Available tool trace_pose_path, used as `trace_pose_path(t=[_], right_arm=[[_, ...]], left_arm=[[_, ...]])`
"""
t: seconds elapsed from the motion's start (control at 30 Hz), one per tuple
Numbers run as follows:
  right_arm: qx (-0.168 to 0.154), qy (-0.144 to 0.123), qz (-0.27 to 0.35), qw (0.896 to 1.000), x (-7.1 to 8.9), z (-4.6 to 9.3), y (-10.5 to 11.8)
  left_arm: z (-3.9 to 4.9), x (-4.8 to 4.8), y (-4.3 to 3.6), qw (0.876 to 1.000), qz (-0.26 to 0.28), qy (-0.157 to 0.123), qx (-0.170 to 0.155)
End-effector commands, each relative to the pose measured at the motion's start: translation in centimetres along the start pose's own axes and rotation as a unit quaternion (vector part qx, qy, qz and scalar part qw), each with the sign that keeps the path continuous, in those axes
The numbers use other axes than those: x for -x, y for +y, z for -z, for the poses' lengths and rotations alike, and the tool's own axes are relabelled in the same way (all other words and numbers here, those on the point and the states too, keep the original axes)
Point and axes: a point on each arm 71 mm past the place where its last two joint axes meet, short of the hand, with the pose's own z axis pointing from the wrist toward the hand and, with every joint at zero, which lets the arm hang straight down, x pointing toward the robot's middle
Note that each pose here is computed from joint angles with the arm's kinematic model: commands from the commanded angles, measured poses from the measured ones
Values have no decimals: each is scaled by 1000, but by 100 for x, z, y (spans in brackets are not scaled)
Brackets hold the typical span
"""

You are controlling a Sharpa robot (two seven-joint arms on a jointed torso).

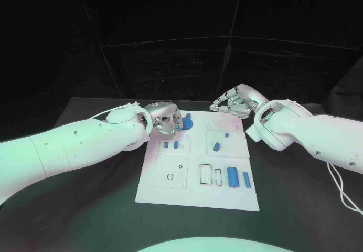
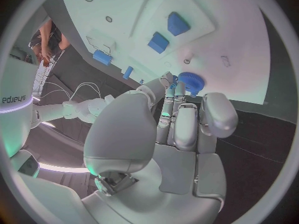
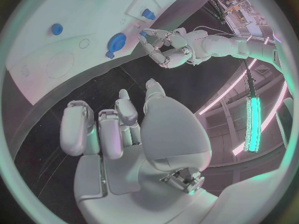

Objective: Assemble the parts on the task board

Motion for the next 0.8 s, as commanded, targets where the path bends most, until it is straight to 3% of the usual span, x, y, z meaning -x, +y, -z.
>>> trace_pose_path(t=[0.03, 0.33, 0.8], right_arm=[[2, 0, 0, 1000, 9, -3, 9], [2, 0, 0, 1000, 5, -6, 10], [3, 1, -1, 1000, -3, -10, 20]], left_arm=[[20, -6, 38, 1000, 8, 18, 4], [34, -11, 138, 999, 6, 29, 18], [-6, -42, 139, 999, 6, 44, 18]])
